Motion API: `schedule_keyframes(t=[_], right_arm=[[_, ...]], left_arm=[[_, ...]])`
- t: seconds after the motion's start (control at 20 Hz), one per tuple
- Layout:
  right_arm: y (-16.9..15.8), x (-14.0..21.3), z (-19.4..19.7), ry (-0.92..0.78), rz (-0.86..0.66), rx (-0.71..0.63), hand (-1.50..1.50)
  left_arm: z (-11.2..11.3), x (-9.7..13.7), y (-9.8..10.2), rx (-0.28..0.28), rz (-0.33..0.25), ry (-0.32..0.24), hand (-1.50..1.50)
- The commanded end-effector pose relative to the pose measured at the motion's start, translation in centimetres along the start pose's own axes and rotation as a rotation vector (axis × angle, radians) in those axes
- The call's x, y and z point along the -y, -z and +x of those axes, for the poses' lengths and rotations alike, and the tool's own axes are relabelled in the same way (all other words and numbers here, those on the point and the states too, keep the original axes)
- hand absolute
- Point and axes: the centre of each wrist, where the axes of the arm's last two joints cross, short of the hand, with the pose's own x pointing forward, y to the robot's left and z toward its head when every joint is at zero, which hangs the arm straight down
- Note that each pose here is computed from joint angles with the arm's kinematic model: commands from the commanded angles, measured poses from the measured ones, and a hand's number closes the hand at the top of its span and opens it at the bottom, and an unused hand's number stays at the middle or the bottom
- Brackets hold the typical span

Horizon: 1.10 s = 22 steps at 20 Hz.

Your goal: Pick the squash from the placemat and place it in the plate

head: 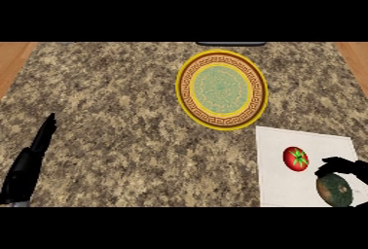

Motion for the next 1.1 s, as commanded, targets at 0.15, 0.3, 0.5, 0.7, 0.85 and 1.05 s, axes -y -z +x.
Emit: schedule_keyframes(t=[0.15,0.3,0.5,0.7,0.85,1.05], right_arm=[[0.3,-0.3,-0.3,0.064,0.042,0.123,1.50],[1.0,-1.1,-0.6,0.053,0.040,0.119,1.50],[1.1,2.5,-0.6,0.018,-0.337,-0.409,1.50],[-1.1,5.0,-1.1,-0.041,-0.592,-0.747,1.50],[1.1,6.3,0.6,-0.119,-0.777,-0.815,1.50],[3.1,7.3,4.1,-0.163,-0.933,-0.778,1.50]], left_arm=[[-0.3,0.9,-0.6,-0.009,-0.005,-0.002,0.00],[-0.1,0.5,-0.5,0.004,-0.020,0.005,0.00],[0.1,-0.5,-0.1,0.005,0.007,0.001,0.00],[-0.3,0.2,-0.3,0.001,0.012,0.003,0.00],[0.2,-0.9,-0.1,0.002,-0.003,0.011,0.00],[0.6,-0.4,0.2,-0.006,0.015,-0.015,0.00]])
